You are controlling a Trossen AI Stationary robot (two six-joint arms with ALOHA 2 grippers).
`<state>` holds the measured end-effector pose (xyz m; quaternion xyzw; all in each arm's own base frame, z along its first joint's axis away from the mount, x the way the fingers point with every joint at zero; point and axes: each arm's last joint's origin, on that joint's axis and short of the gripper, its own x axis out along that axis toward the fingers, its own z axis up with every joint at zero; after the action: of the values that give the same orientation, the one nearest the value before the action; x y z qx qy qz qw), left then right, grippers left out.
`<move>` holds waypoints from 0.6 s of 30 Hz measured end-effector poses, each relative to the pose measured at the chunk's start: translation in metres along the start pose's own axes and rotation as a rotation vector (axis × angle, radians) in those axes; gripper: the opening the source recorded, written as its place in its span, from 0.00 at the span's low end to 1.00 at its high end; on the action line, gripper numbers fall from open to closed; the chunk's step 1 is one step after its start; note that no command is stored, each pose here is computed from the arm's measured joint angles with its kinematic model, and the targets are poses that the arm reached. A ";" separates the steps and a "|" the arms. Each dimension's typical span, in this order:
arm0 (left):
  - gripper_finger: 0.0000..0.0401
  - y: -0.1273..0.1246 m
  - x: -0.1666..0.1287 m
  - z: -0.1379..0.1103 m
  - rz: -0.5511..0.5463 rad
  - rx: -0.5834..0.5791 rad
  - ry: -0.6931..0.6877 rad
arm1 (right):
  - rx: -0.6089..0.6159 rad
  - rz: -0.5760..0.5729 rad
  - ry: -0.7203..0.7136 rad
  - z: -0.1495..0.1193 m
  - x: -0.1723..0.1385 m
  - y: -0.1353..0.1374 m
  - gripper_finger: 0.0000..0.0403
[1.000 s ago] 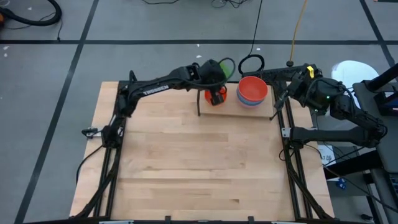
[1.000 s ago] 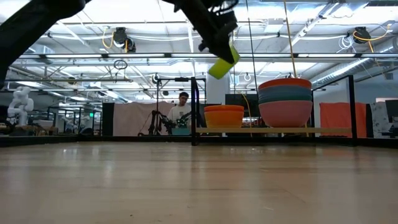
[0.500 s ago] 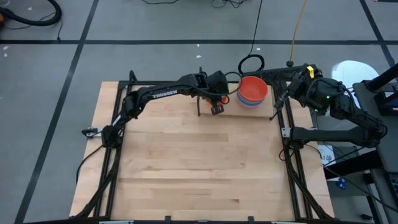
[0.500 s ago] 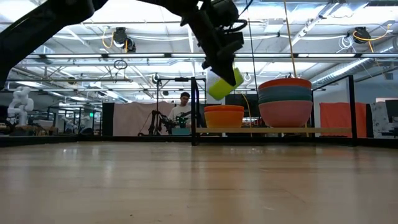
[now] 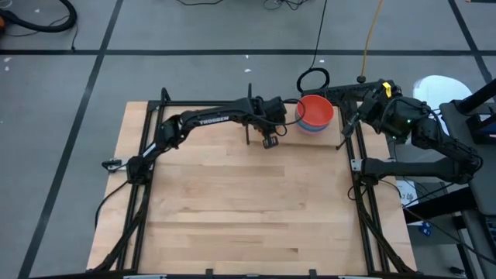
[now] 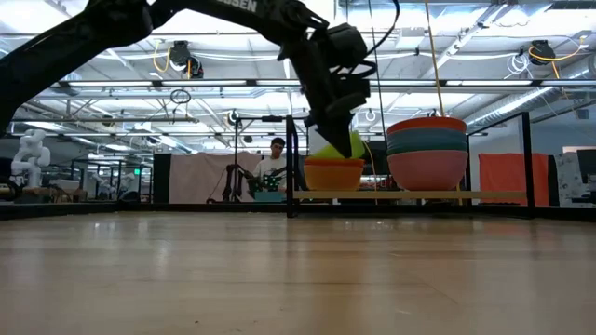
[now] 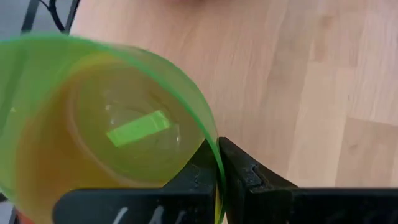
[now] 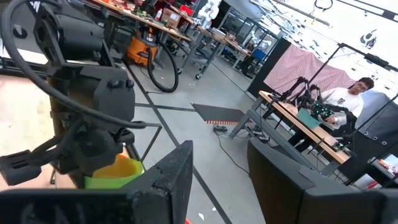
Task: Place and stack bowls onto a shelf
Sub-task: Stack the transparent green bowl on top of the transparent orange bowl on the shelf
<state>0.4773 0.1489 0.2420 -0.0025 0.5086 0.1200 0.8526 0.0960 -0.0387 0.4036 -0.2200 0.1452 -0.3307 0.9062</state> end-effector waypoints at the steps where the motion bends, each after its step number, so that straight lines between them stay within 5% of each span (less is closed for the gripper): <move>1: 0.03 0.000 0.002 0.000 -0.002 0.000 0.000 | 0.000 0.000 0.000 0.000 0.000 0.000 0.36; 18: 0.12 0.002 -0.019 0.007 0.037 -0.064 -0.058 | -0.005 0.003 0.004 0.000 0.000 0.000 0.36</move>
<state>0.4741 0.1477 0.2619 -0.0171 0.4793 0.1519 0.8642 0.0963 -0.0388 0.4031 -0.2214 0.1483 -0.3293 0.9059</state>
